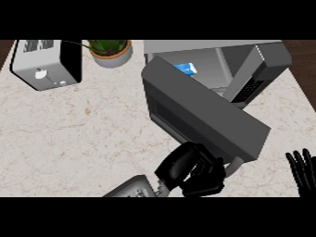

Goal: Pick up the milk, place it into the microwave and close the microwave

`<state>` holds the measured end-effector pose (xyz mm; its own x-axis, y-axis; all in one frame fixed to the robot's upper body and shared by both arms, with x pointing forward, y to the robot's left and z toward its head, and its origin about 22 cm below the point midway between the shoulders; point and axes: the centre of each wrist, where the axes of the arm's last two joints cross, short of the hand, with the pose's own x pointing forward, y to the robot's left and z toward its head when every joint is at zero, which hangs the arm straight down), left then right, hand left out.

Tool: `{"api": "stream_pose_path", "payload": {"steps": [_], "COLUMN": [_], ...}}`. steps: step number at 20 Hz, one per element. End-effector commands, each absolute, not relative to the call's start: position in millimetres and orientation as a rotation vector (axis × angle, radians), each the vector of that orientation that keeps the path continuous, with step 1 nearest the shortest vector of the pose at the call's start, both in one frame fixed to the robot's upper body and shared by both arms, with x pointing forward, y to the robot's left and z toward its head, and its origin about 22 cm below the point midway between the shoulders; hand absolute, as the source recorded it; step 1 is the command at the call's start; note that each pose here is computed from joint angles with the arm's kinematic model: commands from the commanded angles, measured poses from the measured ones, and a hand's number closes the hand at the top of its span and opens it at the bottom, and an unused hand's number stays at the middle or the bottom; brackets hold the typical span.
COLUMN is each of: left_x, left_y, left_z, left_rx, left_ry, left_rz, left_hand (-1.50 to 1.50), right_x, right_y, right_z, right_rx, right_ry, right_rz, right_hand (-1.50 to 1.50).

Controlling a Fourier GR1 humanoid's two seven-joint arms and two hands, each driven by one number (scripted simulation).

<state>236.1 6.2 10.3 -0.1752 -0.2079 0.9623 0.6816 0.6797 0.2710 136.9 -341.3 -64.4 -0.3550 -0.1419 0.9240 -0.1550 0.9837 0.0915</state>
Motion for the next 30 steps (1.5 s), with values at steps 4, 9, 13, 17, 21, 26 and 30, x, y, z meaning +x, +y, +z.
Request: {"api": "stream_pose_path", "payload": {"steps": [4, 9, 13, 17, 21, 26, 30], "left_x": [260, 281, 299, 319, 330, 348, 358], "left_y": [3, 4, 4, 7, 7, 11, 11], "left_z": [13, 21, 33, 41, 53, 57, 61], "left_rx": [-0.361, -0.292, -0.244, -0.223, -0.258, -0.222, -0.219], "left_ry": [-1.614, -1.681, -1.703, -1.707, -1.733, -1.746, -1.752], "left_rz": [-0.646, -0.523, -0.420, -0.352, -0.286, -0.242, -0.224], "left_hand": [-1.50, 1.50, 1.50, 1.50, 1.50, 1.50, 1.50], "right_x": [146, 146, 145, 148, 151, 147, 149], "right_y": [-328, -332, -327, -330, -327, -327, -326], "right_z": [-40, -25, -18, -5, 6, 14, 22], "right_rx": [0.391, 0.397, 0.467, 0.497, 0.545, 0.546, 0.577], "right_ry": [-2.008, -2.005, -1.983, -1.987, -1.992, -1.992, -1.996], "right_rz": [0.075, 0.102, 0.112, 0.147, 0.171, 0.156, 0.171], "right_hand": [-1.50, -1.50, -1.50, -1.50, -1.50, -1.50, -1.50]}}
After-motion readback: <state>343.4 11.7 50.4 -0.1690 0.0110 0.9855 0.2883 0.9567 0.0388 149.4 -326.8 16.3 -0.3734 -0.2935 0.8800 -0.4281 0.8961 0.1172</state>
